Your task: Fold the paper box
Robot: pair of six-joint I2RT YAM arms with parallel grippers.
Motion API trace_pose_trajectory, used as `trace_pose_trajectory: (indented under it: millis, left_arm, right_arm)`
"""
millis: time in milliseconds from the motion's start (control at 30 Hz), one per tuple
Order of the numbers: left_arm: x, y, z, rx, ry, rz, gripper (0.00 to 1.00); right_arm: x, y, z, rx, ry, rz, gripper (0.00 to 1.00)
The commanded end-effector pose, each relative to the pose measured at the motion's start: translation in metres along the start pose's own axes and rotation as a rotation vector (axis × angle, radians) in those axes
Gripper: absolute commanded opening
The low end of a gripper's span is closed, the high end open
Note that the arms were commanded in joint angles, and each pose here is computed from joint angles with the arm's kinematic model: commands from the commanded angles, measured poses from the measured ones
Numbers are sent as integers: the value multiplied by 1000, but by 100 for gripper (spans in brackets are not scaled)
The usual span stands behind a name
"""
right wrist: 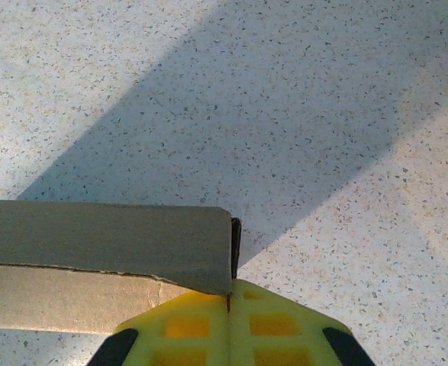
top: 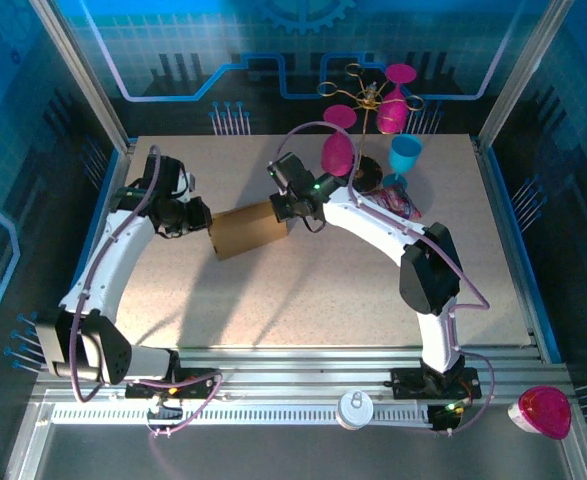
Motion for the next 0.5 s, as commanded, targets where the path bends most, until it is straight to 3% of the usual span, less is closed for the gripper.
trace_pose_trajectory:
  millis: [0,467]
  left_arm:
    - [4,-8,4,-46,-50,17,21]
    - [-2,-21,-7,-9,-76,-13,18]
  right_arm:
    - [9,-12,-7,25,9,72,0]
    - [6,-12,-7,25,10,71,0]
Point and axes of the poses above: each hand's point on the last joint's axis, 136 mm out from that joint toward the fingers, its own y axis back along the fingers, its own z axis along the line the jaws close on, x = y × z, the point moved 8 cm from there along y, back along the fingers, and after that the axes turned 4 degrees about -y, right-handed, at the moved point
